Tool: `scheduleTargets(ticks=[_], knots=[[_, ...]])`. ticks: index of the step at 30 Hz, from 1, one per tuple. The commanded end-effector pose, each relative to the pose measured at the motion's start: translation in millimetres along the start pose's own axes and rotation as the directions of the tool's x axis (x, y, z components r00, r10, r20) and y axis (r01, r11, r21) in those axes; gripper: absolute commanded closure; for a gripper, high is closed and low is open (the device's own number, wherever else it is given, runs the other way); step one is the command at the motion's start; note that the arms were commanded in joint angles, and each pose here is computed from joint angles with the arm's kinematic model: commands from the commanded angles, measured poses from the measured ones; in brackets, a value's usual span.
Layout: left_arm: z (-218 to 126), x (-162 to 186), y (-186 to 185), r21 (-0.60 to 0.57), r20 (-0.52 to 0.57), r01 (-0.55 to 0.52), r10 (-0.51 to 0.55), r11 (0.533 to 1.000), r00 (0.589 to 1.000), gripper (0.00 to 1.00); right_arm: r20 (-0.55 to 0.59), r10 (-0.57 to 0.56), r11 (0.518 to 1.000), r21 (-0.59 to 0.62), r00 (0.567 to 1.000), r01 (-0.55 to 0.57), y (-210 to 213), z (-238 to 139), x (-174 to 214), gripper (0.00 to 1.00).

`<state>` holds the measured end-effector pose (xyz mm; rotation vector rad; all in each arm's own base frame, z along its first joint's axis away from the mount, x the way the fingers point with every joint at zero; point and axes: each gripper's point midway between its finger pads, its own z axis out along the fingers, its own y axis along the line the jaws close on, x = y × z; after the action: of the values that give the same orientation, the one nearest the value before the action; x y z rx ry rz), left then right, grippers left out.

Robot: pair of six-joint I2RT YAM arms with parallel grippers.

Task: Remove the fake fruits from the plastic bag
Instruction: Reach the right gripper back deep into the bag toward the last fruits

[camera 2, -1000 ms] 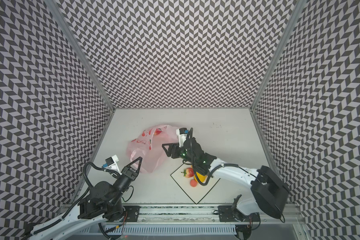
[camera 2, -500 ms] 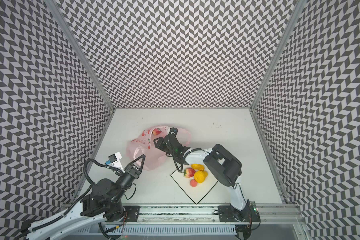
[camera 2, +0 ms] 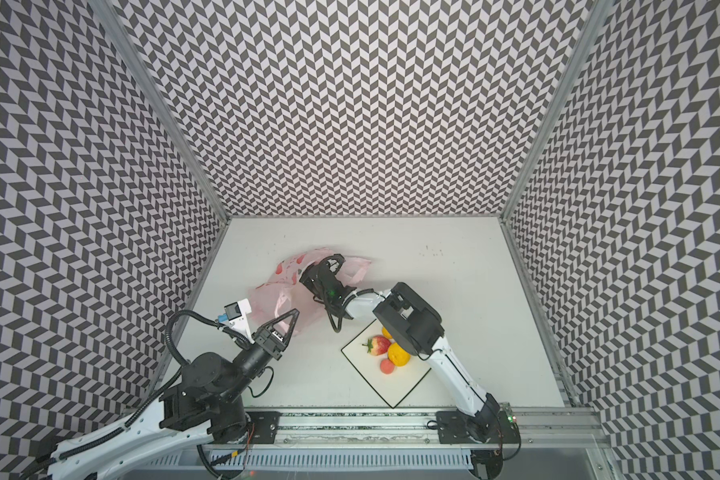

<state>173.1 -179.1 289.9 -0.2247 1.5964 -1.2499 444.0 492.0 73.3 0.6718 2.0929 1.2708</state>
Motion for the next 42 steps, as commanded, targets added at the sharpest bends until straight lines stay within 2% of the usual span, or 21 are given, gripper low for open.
scheduleTargets(ticks=[1,9,12,17,22,27,32,34,36,41,42], knots=[[0,-8,-26,0.086,-0.006,-0.003,0.004,0.996,1.0,1.0,0.048,0.058,0.998,-0.003,0.997,-0.058,2,17,-10,0.25],[7,3,-52,0.183,-0.074,-0.043,0.057,0.982,0.996,1.0,0.048,0.065,0.996,0.065,0.997,-0.068,-16,57,-8,0.24],[10,8,-60,0.213,-0.096,-0.051,0.073,0.976,0.993,1.0,0.044,0.048,0.996,0.071,0.998,-0.051,-22,68,-8,0.27],[12,11,-57,0.203,-0.105,-0.045,0.068,0.978,0.992,1.0,0.021,0.042,0.997,0.061,0.999,-0.043,-28,71,-7,0.47],[6,3,-28,0.086,-0.058,-0.004,0.009,0.996,0.998,0.98,0.029,-0.004,1.0,-0.013,1.0,0.004,-3,48,-24,0.7],[-8,-5,8,-0.027,0.015,0.065,-0.065,0.998,0.998,0.79,0.045,-0.045,0.995,-0.082,0.998,0.049,18,4,-50,0.83],[-19,-11,32,-0.096,0.073,0.107,-0.1,0.99,0.992,0.67,0.049,-0.079,0.991,-0.108,0.996,0.084,14,-43,-69,0.85],[-21,-11,39,-0.125,0.078,0.108,-0.099,0.986,0.992,0.53,0.048,-0.093,0.989,-0.108,0.994,0.098,8,-58,-72,0.85],[-21,-10,44,-0.156,0.079,0.101,-0.089,0.983,0.993,0.43,0.042,-0.097,0.989,-0.106,0.994,0.101,1,-69,-73,0.85],[-25,-5,74,-0.313,0.101,0.135,-0.109,0.94,0.989,0.26,0.032,-0.105,0.987,-0.117,0.994,0.108,1,-85,-72,0.85],[-27,-4,81,-0.344,0.114,0.163,-0.131,0.925,0.985,0.15,0.031,-0.109,0.988,-0.11,0.994,0.112,0,-85,-72,0.82]])
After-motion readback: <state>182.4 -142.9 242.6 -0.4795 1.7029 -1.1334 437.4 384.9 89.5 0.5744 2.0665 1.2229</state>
